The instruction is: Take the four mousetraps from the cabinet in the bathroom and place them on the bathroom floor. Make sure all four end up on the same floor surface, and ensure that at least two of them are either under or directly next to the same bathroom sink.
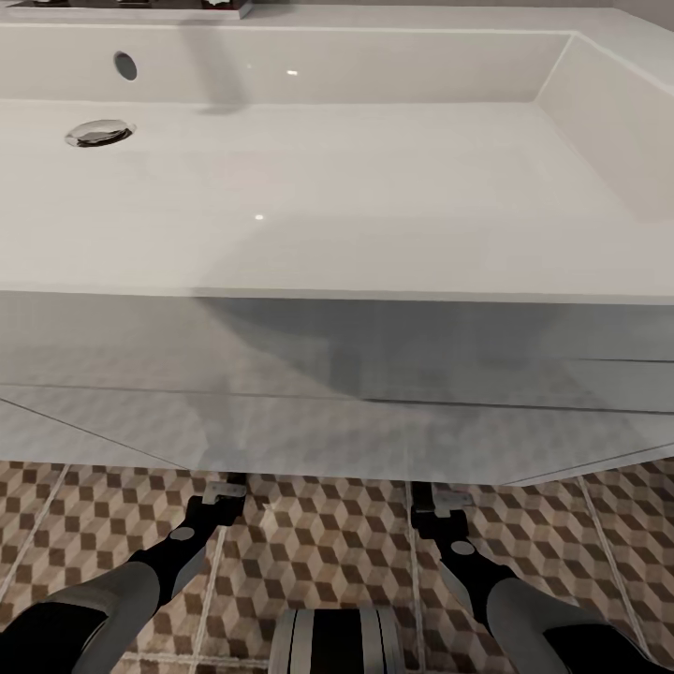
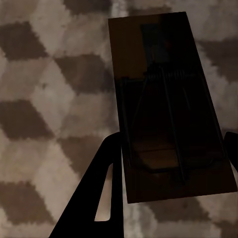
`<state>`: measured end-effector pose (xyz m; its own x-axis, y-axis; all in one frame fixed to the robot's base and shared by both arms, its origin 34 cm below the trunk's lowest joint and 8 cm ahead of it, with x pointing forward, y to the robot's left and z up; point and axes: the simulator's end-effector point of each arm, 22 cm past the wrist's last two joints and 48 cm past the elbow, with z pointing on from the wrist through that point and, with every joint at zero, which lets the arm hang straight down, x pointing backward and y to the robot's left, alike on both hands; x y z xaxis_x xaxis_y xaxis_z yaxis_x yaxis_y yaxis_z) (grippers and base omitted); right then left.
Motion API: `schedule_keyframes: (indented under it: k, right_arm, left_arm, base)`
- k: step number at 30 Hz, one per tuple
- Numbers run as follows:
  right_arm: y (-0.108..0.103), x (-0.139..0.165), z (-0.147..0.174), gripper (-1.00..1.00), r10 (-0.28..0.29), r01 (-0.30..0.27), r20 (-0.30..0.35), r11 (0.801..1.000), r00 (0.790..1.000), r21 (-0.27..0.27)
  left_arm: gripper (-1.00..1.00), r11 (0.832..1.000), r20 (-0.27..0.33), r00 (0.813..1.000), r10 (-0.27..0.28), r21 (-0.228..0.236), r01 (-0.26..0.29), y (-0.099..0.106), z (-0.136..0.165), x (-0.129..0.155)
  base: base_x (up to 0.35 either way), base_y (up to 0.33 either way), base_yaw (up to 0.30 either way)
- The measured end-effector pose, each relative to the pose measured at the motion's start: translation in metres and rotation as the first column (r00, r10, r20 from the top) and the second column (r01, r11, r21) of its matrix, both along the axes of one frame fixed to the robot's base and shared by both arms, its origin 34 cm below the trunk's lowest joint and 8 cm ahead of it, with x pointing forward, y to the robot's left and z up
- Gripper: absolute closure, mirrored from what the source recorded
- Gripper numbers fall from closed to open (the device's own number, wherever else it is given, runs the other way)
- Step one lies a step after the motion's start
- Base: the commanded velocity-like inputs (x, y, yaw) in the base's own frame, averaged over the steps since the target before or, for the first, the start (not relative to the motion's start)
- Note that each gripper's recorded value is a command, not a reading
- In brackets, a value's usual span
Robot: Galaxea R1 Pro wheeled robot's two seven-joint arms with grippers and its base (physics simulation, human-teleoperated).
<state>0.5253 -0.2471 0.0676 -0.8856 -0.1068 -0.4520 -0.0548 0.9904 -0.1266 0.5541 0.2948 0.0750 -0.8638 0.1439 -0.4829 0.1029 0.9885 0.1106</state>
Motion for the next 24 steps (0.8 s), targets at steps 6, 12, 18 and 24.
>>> schedule_keyframes:
  k: [6, 12, 18, 24]
  right_arm:
    - [0.0007, -0.0009, -0.0003, 1.0, -0.001, 0.001, -0.002, 1.0, 1.0, 0.001]
    - [0.0006, -0.0051, -0.0017, 1.0, -0.001, 0.001, -0.011, 1.0, 1.0, 0.001]
    - [0.0003, -0.007, -0.0024, 1.0, -0.003, 0.003, -0.016, 1.0, 1.0, 0.001]
    - [0.0007, -0.0076, -0.0026, 1.0, -0.003, 0.003, -0.017, 1.0, 1.0, 0.002]
  left_arm:
    - [1.0, 1.0, 0.0, 1.0, 0.0, 0.0, 0.0, 0.0001, 0.0, 0.0]
    - [1.0, 1.0, 0.0, 1.0, 0.0, 0.0, 0.0, 0.0, 0.0, 0.0]
    - [1.0, 1.0, 0.0, 1.0, 0.0, 0.0, 0.0, 0.0001, 0.0, 0.0]
    - [1.0, 1.0, 0.0, 1.0, 0.0, 0.0, 0.0, 0.0, 0.0, 0.0]
  base:
    - [0.0, 0.0, 0.0]
    - [0.0, 0.0, 0.0]
    - [0.0, 0.0, 0.0]
    - [0.0, 0.0, 0.0]
